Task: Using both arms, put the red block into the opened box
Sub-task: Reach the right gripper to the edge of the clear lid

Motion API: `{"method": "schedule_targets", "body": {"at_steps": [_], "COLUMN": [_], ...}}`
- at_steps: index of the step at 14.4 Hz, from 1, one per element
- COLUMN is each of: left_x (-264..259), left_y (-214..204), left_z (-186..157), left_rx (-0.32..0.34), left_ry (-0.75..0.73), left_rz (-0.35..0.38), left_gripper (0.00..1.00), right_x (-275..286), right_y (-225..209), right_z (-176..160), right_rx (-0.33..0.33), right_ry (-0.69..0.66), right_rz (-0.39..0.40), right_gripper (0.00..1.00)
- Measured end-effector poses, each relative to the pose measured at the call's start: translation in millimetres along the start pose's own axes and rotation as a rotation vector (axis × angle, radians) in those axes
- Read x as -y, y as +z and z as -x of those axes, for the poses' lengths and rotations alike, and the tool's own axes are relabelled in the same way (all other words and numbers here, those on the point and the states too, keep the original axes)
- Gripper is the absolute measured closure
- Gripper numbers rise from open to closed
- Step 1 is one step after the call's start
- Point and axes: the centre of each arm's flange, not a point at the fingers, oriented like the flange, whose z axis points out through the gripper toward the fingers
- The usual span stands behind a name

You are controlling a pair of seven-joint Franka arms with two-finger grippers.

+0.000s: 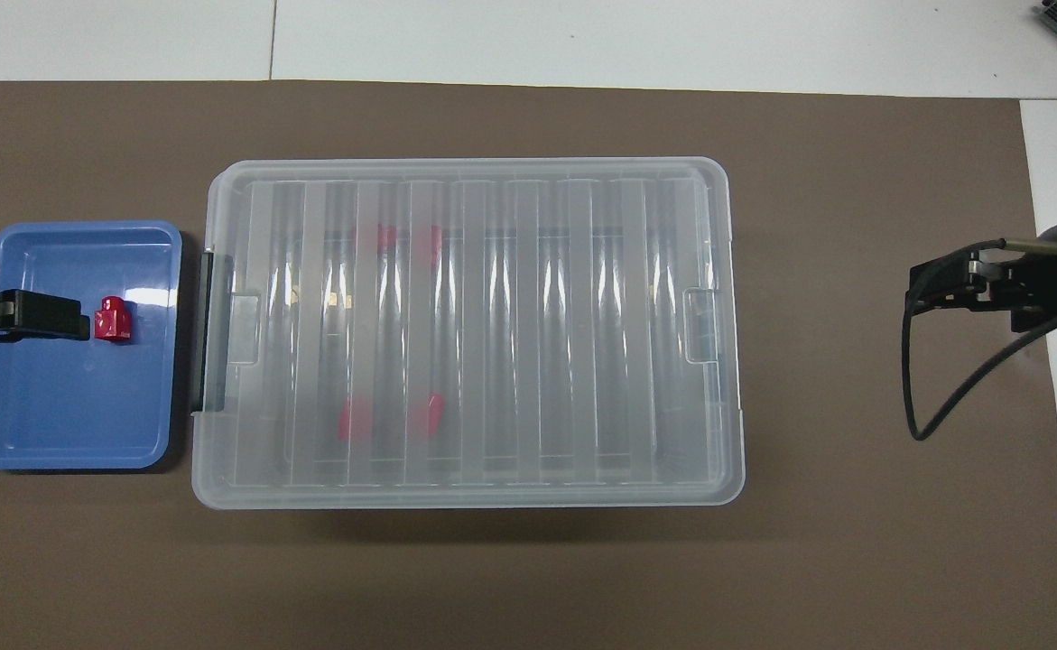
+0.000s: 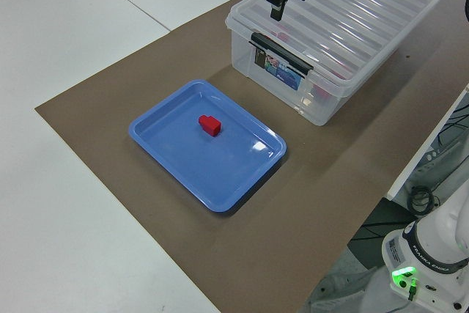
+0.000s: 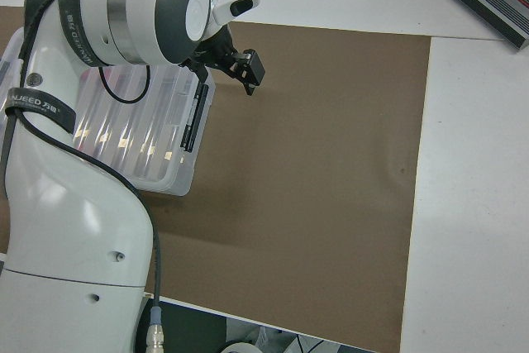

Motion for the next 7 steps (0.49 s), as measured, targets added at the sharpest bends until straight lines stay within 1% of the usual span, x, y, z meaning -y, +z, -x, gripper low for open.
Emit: {"method": "schedule_targets", "body": {"at_steps": [7], "left_x": [0.0], "left_y": [0.0], "left_z": [0.0], "left_rx": [0.0], "left_ry": [0.0], "left_rz": [0.0], "left_gripper": [0.0], "right_x": [-7.8], "right_y": [-0.8], "right_z": [-1.3], "right_rx": [-0.002], "right_ry": [0.015], "right_rz": [-0.001], "right_gripper": [0.0]}}
